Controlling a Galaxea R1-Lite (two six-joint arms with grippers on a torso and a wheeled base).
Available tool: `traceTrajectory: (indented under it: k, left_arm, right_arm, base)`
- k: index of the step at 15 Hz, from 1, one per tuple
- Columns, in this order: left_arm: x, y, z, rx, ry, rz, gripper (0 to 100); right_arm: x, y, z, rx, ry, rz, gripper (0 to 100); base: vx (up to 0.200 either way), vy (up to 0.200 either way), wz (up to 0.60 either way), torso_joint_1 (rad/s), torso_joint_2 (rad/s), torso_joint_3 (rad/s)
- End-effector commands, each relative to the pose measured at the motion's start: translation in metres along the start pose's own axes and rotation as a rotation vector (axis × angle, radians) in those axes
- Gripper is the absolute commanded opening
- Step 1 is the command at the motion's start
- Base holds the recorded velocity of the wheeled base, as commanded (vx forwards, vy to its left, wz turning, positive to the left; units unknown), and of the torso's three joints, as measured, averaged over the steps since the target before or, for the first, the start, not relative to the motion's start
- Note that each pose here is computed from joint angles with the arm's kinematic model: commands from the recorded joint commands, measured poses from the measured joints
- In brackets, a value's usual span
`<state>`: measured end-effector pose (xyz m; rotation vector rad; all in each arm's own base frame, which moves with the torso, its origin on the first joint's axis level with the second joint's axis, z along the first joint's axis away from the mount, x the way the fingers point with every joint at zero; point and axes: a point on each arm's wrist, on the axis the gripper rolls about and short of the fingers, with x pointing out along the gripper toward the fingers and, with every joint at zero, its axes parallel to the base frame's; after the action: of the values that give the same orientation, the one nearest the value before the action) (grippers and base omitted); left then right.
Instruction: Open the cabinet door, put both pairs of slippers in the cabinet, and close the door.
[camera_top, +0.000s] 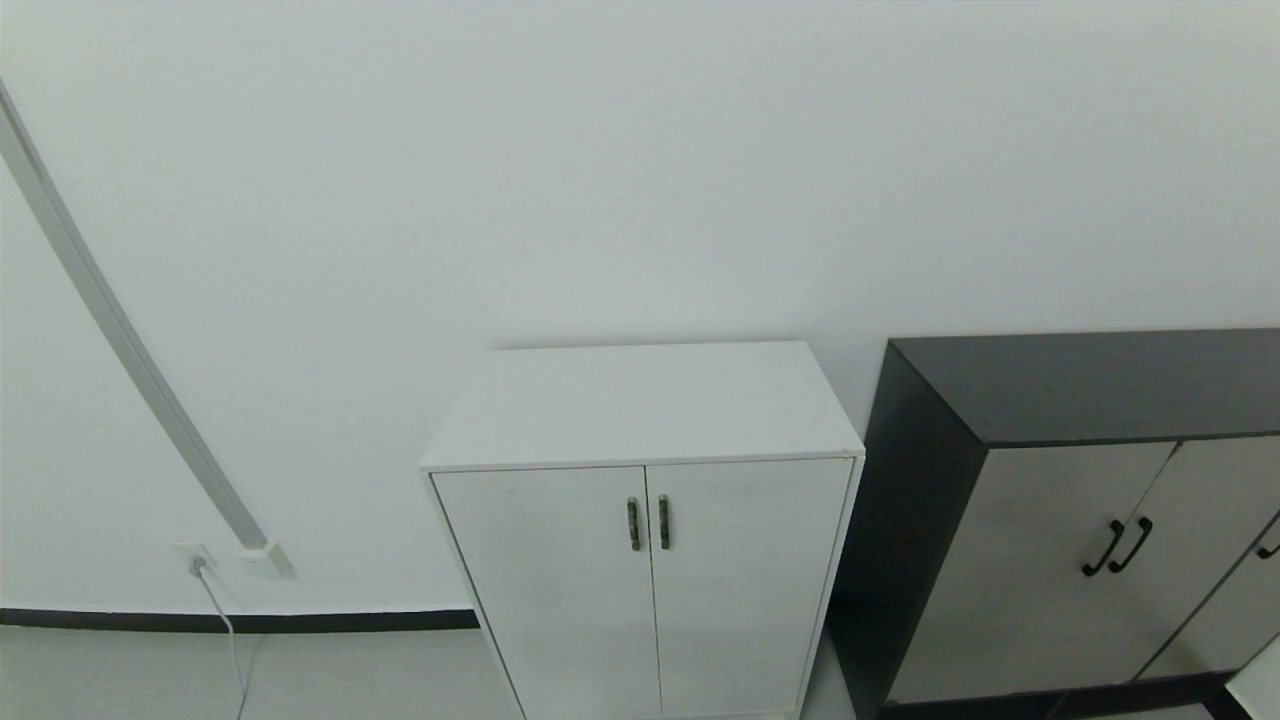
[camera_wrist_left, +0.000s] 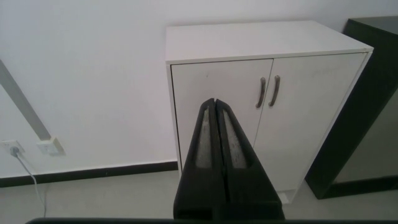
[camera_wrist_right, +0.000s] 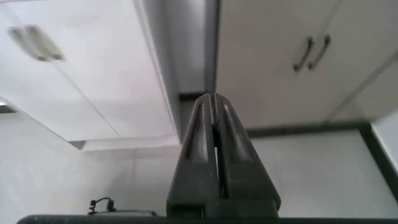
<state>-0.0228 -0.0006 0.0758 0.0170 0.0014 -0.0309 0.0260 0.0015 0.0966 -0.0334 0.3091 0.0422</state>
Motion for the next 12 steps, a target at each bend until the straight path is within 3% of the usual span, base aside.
traceTrajectory:
  k: [1,9,12]
  left_arm:
    - [0.0,0.0,0.0,0.0,0.0,-0.001,0]
    - [0.0,0.0,0.0,0.0,0.0,0.0,0]
    - [0.0,0.0,0.0,0.0,0.0,-0.001,0]
  right_arm:
    - [-0.0198,-0.0012,-0.0189,-0.07,-0.077,0.054,0]
    - [-0.025,-0.0019,-0.0197,-0.134,-0.081,0.1,0]
    - [-0.0277,-0.0013,-0.0207,-0.098,-0.099,-0.054,0]
  base:
    - [0.0,0.0,0.0,0.0,0.0,0.0]
    - [0.0,0.0,0.0,0.0,0.0,0.0]
    - [0.0,0.0,0.0,0.0,0.0,0.0]
